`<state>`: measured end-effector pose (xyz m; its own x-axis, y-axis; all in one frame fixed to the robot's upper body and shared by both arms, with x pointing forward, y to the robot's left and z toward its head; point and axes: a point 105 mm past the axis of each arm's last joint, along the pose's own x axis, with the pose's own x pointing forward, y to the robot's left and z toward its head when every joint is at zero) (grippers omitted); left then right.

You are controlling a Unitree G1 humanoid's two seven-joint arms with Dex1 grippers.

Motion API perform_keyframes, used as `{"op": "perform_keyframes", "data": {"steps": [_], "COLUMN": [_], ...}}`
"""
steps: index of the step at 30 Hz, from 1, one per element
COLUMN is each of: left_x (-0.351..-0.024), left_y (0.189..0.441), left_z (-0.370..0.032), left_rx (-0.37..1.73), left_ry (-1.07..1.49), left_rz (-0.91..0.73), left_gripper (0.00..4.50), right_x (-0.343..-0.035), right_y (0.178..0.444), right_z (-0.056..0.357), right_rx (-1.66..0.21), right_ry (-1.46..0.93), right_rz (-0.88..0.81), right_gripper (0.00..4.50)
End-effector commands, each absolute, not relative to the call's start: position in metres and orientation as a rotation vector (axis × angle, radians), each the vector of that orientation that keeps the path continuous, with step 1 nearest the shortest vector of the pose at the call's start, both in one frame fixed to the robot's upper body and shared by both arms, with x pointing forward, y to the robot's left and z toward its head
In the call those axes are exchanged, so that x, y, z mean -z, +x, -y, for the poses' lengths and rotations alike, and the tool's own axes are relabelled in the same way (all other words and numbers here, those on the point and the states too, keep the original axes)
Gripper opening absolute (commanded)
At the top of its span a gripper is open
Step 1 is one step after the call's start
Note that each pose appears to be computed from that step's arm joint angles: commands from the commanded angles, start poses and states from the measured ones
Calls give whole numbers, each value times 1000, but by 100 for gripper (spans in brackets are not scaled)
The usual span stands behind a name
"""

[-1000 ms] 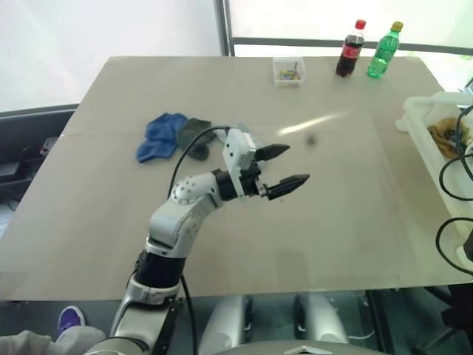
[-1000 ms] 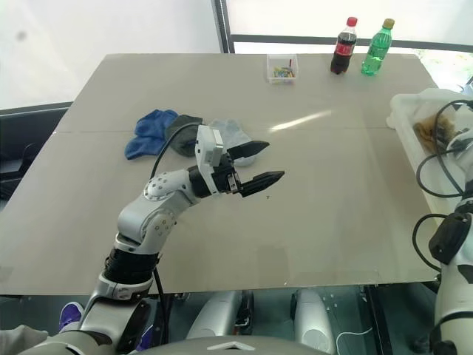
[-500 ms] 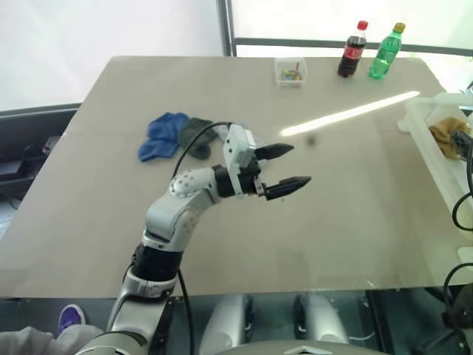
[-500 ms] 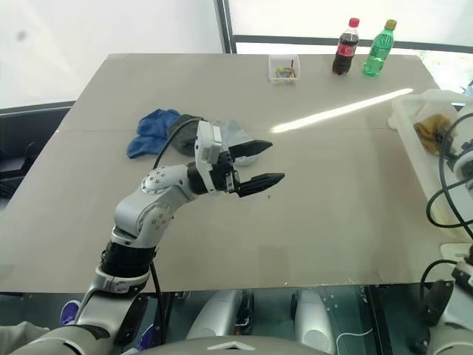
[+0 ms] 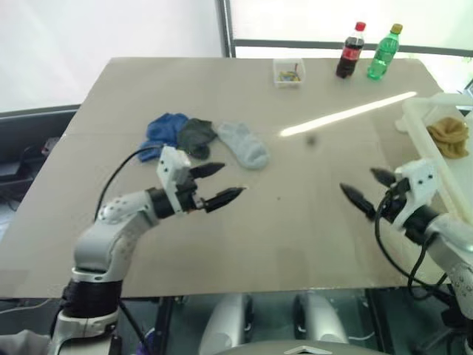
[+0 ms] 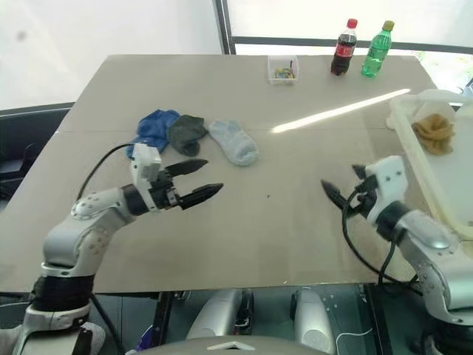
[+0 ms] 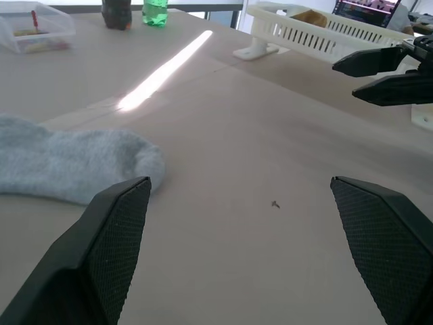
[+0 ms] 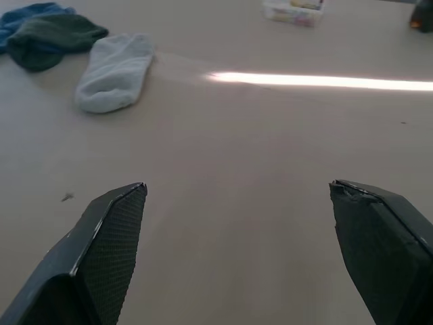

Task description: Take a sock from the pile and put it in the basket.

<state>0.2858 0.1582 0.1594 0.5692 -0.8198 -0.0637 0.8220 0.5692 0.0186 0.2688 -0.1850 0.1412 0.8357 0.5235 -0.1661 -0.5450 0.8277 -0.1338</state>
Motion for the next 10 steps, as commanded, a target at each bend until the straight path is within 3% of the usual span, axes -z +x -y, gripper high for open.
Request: {"op": "perform_keyframes", "data": {"steps": [1,10], "left_x": [-173,-170], "left_y": [273,258], "left_z": [-171,-203], "left_rx": [939,820], "left_ry": [91,107], "left_rz": [-17,-66], "left_gripper": [450,450], "right_x": [-145,-141], "right_y": [257,247], "right_z": [185,196], "right_rx": [-616,-593], "right_ry": [-218,-281], "right_rz": [-92,-125], "right_gripper": [443,443]}}
